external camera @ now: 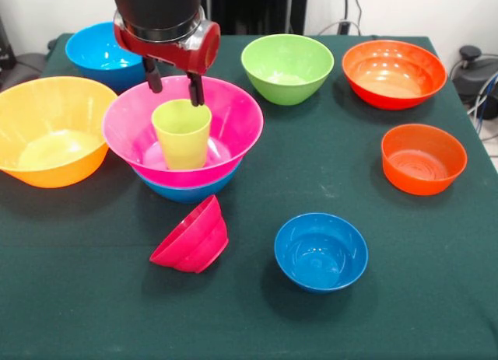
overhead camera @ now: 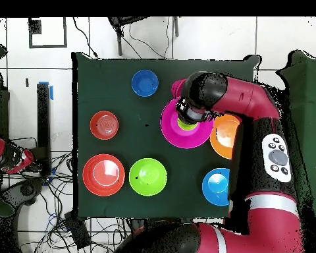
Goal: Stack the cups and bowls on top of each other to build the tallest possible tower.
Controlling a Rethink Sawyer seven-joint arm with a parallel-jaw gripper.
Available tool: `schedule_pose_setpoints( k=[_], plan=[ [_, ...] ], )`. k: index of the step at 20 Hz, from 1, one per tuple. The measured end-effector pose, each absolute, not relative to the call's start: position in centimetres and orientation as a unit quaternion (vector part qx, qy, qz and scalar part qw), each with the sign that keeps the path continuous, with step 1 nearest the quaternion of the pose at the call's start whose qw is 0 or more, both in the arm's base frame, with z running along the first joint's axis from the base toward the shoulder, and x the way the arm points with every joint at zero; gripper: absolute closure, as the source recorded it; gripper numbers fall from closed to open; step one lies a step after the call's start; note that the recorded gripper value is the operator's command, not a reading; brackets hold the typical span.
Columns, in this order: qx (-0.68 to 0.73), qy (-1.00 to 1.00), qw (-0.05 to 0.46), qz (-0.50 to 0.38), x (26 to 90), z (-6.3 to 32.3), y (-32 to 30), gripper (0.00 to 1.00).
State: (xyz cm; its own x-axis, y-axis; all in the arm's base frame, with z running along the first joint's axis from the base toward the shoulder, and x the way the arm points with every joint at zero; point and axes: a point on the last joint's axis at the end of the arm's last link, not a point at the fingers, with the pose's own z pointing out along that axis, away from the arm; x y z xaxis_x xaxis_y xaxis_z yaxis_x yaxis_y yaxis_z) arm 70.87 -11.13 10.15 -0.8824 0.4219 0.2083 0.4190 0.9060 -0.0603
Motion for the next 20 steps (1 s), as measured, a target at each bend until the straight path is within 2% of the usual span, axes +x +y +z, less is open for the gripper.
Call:
schedule_pose_setpoints(
  k=[5, 14, 20],
  plan=[
    [-0.221, -0.969, 0.108, 0.003, 70.9, 11.7, -11.3, 0.0],
    [-0.236, -0.967, 0.091, -0.006, 71.4, 18.6, -11.7, 0.0],
    [-0.24, -0.967, 0.08, -0.013, 71.9, 20.2, -11.3, 0.0]
  ],
)
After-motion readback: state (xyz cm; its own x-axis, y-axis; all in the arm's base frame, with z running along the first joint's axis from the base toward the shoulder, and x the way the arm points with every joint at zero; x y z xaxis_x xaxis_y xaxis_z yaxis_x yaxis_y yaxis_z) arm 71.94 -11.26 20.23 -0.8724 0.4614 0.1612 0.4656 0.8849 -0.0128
